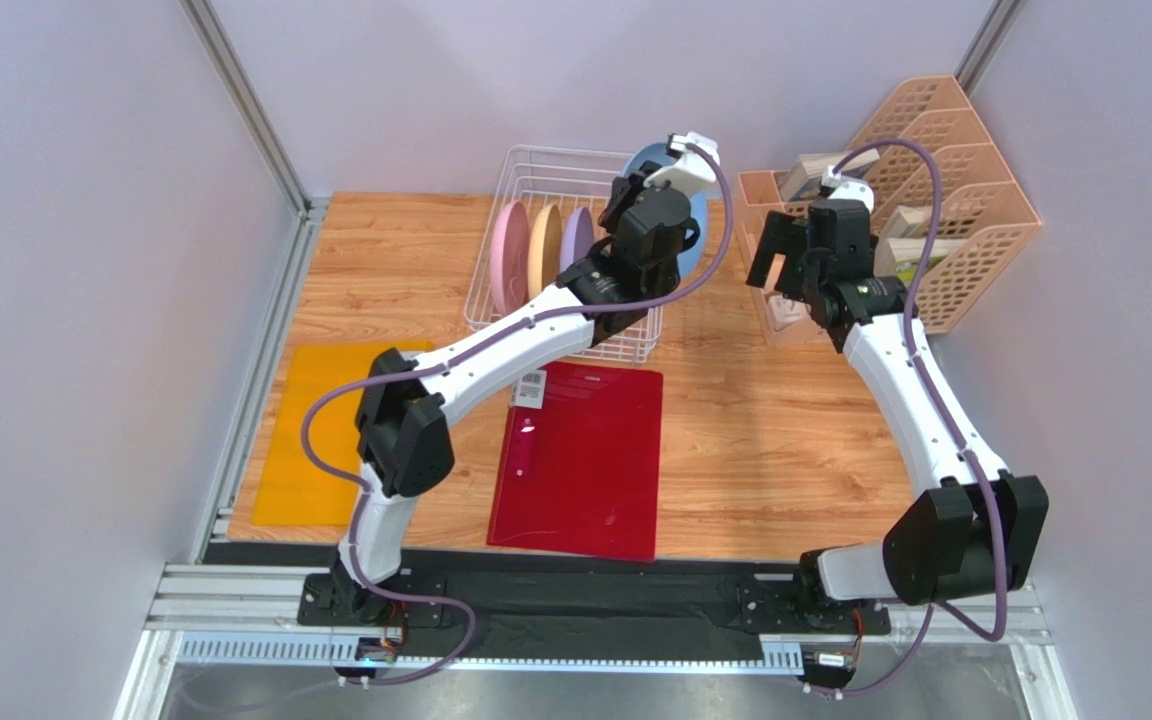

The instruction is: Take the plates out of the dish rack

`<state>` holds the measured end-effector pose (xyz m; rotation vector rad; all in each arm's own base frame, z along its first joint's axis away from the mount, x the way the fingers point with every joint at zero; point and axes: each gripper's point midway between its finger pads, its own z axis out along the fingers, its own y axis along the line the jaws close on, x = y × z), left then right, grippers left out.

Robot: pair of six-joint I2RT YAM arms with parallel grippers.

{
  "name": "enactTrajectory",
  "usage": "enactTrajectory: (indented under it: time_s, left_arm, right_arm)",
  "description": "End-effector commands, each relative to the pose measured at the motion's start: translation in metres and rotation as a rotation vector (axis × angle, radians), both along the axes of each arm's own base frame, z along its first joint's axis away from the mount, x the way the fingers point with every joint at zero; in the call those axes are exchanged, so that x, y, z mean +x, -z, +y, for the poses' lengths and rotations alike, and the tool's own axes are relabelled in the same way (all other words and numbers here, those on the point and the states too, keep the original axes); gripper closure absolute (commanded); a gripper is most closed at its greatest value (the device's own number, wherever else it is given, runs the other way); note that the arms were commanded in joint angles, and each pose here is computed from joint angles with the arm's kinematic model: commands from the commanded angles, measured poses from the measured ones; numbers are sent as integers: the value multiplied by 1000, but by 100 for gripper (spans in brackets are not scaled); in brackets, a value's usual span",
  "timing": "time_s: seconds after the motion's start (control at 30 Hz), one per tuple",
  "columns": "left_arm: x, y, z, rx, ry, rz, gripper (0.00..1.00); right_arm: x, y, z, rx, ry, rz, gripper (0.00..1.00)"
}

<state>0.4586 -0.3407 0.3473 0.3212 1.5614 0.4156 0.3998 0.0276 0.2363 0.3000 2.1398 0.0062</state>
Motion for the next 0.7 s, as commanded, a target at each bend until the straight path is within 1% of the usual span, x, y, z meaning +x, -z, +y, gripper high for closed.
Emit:
enactTrajectory:
  time_s: [0.0,0.03,0.1,0.17,0.2,0.27,0.3,0.33,0.37,0.4,0.43,0.5,0.53,0.57,0.63,0.67]
  left_arm:
    - [-23,-47,7,-117,81,-33,100]
    - [-26,-41,7,-99,93,-1,100]
    - [-33,-42,4,-145,145,26,100]
    - [-39,-27,3,-139,181,74,100]
    - [-45,-32,1,-188,223,78,100]
    - [-51,-16,1,-203,264,131,100]
    - [-57,-19,-3,-257,316,151,100]
    - [-60,-11,-2,-269,330,186,100]
    - [-58,2,4,-270,334,222,100]
    - [-63,3,3,-314,378,248,100]
    - [-65,7,4,-379,385,277,100]
    - [-66,26,11,-430,429,342,100]
    - [-67,28,10,-486,446,356,100]
    - [-70,41,9,-517,490,406,100]
    - [-72,43,3,-595,541,428,100]
    - [-75,53,1,-603,563,453,100]
  right_arm:
    - [-1,-17,5,45,-7,-75,0]
    - [-2,-16,8,55,-17,-77,0]
    - [-6,-9,9,77,-14,-75,0]
    - [-11,-16,13,105,-30,-110,0]
    - [-14,-9,16,119,-43,-107,0]
    - [-18,-20,30,182,-99,-154,0]
    - [-20,-22,33,201,-107,-163,0]
    - [-23,-17,38,241,-115,-162,0]
    - [-28,-24,39,254,-117,-188,0]
    - [-32,-23,45,281,-141,-189,0]
    - [-35,-20,46,293,-149,-197,0]
    - [-42,-27,48,326,-155,-228,1]
    - [-46,-22,52,344,-175,-216,1]
    - [-50,-24,54,366,-177,-219,2]
    - [-55,-15,56,390,-179,-197,2]
    - [-56,-12,55,399,-174,-192,2]
